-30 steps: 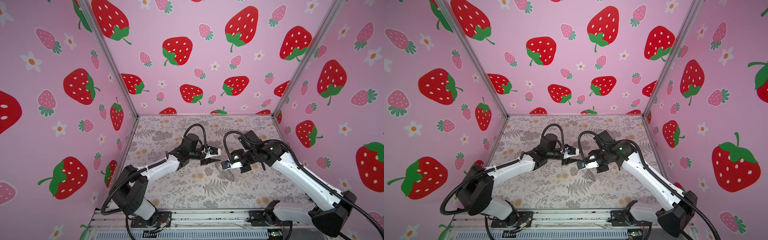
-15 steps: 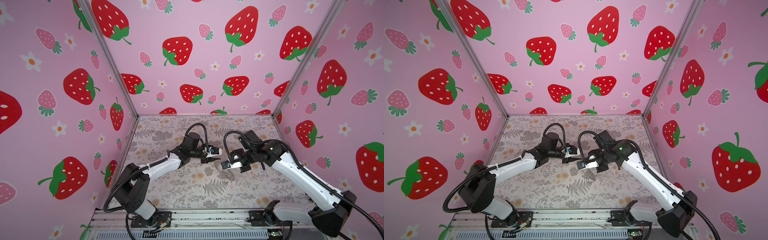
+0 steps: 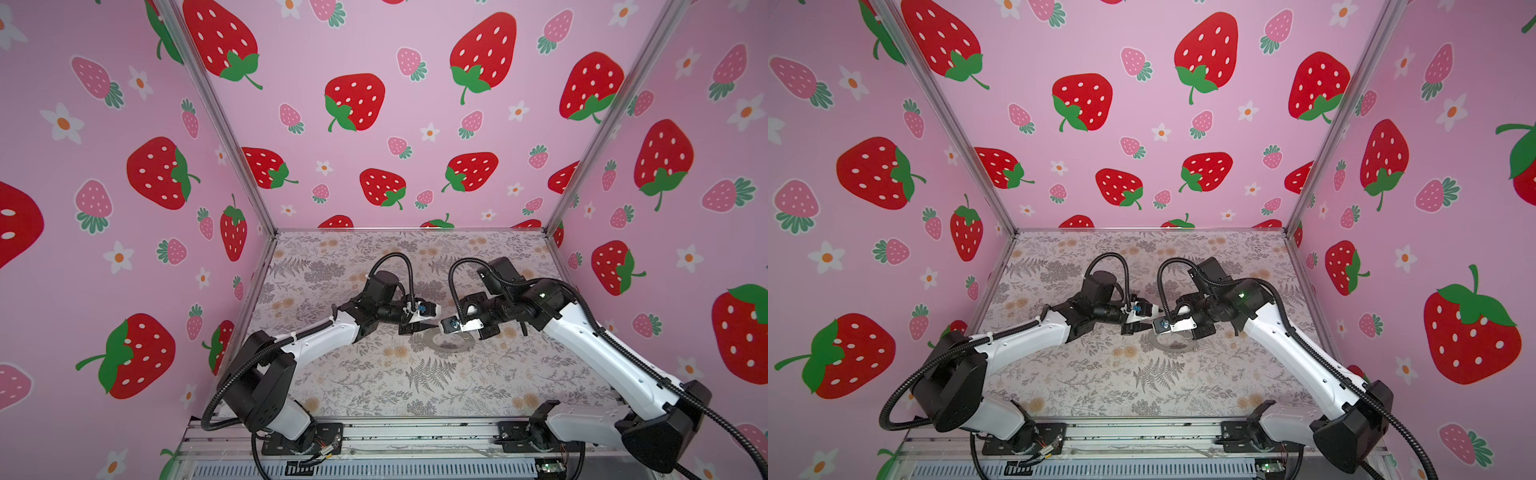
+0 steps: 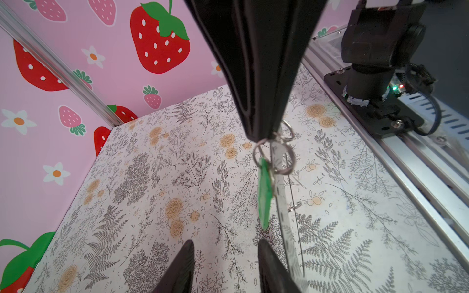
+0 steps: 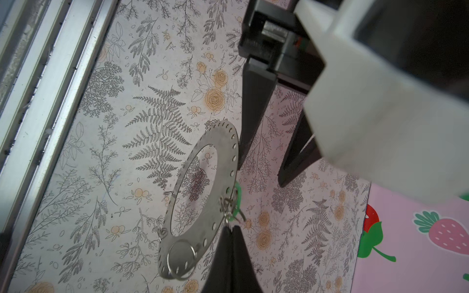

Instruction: Put the keys on the keyring

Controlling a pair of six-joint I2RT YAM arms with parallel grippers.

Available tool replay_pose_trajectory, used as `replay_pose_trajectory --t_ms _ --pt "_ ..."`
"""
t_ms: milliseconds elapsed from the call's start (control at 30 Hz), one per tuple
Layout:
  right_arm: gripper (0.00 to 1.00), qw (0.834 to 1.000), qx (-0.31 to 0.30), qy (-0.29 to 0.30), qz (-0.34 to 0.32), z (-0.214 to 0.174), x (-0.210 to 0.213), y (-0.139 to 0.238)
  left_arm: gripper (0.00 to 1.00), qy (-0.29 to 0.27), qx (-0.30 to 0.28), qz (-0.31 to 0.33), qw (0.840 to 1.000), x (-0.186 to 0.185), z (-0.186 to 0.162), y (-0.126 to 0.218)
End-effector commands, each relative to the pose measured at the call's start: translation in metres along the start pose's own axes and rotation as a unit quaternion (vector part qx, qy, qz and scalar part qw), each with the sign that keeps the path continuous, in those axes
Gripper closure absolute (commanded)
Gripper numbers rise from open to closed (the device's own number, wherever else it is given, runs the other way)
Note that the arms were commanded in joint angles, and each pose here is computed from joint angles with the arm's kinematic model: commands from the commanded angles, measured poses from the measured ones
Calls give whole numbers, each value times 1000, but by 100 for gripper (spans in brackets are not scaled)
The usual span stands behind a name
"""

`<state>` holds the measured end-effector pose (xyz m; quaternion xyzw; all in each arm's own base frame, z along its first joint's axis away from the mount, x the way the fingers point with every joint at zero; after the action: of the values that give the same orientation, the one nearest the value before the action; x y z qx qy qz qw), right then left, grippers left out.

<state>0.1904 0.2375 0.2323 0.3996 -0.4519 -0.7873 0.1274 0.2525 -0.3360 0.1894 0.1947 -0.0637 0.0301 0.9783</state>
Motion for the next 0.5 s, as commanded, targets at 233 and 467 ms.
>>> replay_pose_trajectory --t_ms 233,467 --pt "100 1000 -23 10 -8 4 -5 -5 55 8 -36 -18 999 -8 23 6" --pt "100 999 -22 12 -25 4 -12 -4 54 14 -29 -34 999 -13 19 5"
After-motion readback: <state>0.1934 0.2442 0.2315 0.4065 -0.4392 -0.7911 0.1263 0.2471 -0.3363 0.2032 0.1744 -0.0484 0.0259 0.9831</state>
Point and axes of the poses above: each gripper's point midway between its finger pads, its own y axis back along the fingers, its own x axis along the line the jaws close on, z = x × y, the point moved 1 cm from there along y, back along the fingers, and after that the axes turned 15 degrees about y, right-handed, at the moved point
